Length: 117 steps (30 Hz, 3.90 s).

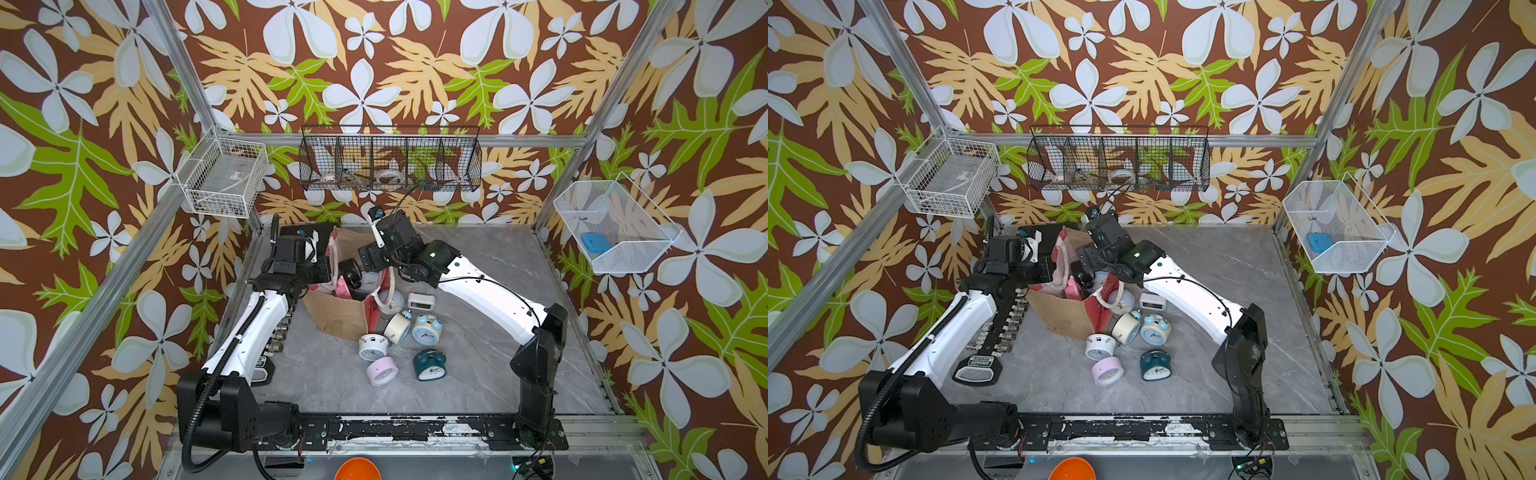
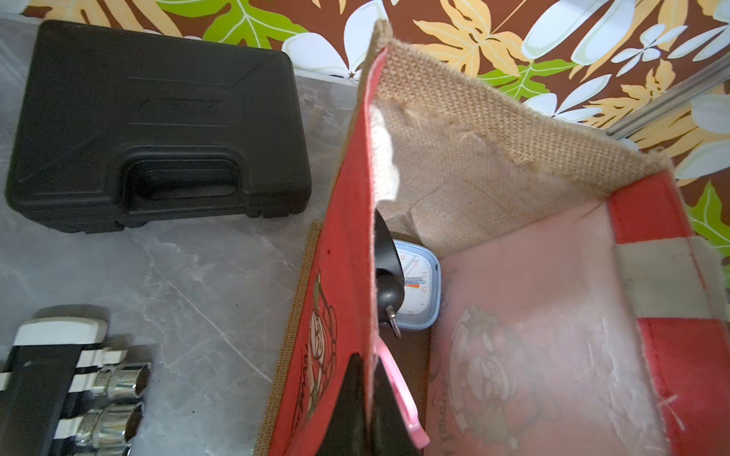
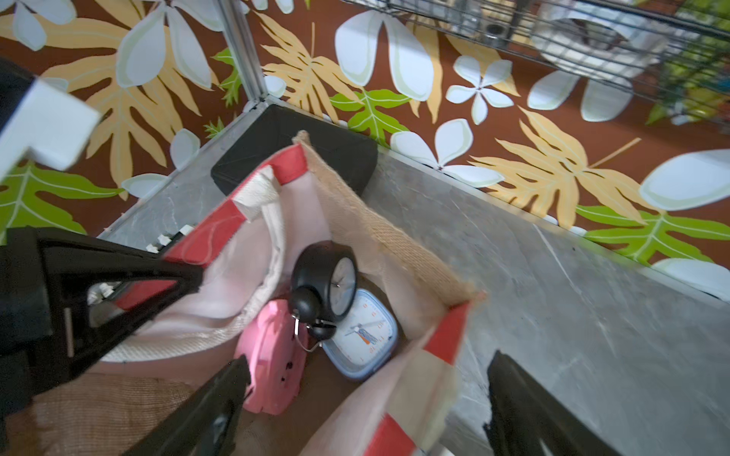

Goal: Put the alarm clock into the canvas bag
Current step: Pick up the alarm from the center of the board.

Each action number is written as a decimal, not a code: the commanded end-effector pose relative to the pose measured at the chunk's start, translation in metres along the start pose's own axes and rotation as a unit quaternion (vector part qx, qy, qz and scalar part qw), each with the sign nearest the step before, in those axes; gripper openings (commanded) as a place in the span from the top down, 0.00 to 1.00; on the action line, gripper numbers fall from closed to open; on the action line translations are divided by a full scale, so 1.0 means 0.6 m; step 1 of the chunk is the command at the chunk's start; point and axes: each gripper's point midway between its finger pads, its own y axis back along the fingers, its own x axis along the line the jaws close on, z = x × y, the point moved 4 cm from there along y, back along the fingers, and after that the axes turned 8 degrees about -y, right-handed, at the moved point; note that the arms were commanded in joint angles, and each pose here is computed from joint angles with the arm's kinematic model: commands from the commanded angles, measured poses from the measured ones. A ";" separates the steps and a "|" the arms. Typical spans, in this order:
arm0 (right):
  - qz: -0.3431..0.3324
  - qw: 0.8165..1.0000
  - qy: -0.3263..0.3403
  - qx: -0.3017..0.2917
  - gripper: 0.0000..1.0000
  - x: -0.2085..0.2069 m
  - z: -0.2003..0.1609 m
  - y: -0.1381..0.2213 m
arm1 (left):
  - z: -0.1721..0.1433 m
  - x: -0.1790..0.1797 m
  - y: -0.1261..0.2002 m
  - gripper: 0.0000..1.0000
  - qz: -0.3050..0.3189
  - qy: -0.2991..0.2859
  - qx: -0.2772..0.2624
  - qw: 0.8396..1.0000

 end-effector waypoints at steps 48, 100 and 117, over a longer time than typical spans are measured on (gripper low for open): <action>0.368 0.878 0.294 0.087 0.14 -0.080 -0.304 -0.149 | 0.002 0.026 0.009 1.00 0.039 0.022 -0.001 0.999; 0.308 0.911 0.272 0.021 0.59 -0.137 -0.238 -0.038 | -0.002 0.028 0.003 1.00 0.039 0.022 0.003 0.999; 0.188 0.946 0.258 -0.054 0.59 -0.217 -0.140 0.055 | 0.000 0.026 0.005 1.00 0.036 0.023 0.001 0.999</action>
